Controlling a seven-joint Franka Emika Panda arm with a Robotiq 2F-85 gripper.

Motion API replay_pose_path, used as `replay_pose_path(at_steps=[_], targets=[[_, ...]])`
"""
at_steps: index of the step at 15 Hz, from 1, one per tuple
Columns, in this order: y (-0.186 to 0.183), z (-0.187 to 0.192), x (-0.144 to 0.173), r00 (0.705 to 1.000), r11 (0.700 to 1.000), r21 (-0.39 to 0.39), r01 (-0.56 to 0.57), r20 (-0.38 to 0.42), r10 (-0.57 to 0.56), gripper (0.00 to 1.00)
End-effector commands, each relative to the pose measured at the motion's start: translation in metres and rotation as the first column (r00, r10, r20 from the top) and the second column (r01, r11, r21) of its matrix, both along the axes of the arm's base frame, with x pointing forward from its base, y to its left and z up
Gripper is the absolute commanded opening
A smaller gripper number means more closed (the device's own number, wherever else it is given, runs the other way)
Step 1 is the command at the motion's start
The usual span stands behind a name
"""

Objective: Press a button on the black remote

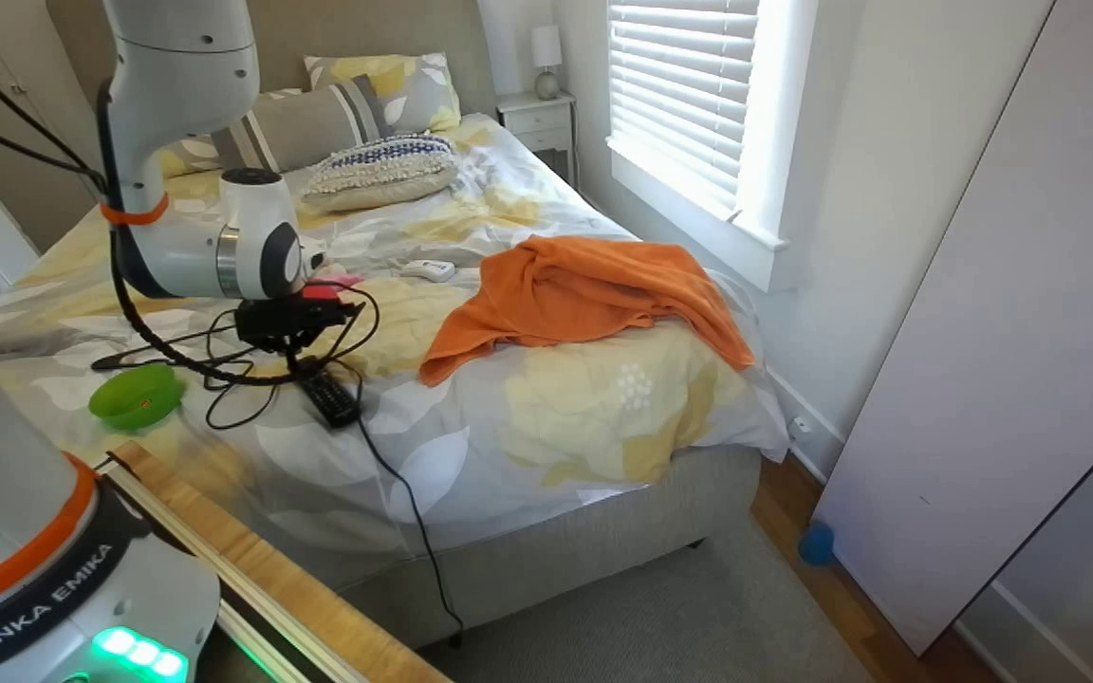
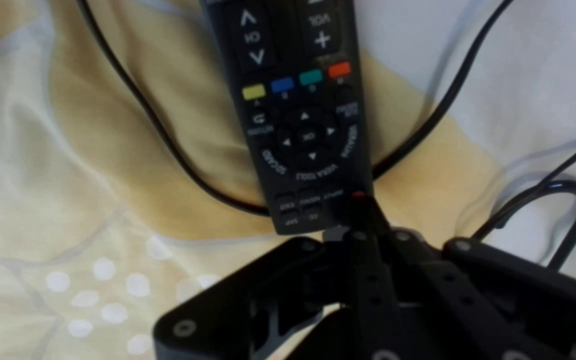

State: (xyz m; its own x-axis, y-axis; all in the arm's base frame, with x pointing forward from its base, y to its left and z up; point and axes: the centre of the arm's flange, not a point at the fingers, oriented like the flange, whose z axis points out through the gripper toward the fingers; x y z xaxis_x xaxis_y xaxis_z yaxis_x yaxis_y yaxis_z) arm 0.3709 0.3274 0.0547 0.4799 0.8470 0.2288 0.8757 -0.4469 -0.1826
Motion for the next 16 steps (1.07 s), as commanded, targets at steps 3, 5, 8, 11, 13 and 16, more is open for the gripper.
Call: replay_pose_path(at_steps=[3, 5, 8, 11, 13, 16], targets=[[0.002, -0.019, 0.000, 1.000, 1.000, -0.005, -0.011, -0.011, 0.011, 0.00], [0.003, -0.025, 0.000, 1.000, 1.000, -0.007, -0.019, -0.006, 0.019, 0.00], [0.004, -0.032, 0.000, 1.000, 0.999, -0.006, -0.031, -0.001, 0.031, 0.00], [0.002, -0.038, 0.001, 0.999, 0.999, -0.012, -0.038, -0.003, 0.038, 0.00], [0.001, -0.042, 0.001, 0.999, 0.999, -0.015, -0.040, -0.004, 0.040, 0.00], [-0.001, -0.046, 0.002, 0.999, 0.999, -0.019, -0.044, -0.002, 0.044, 0.00]])
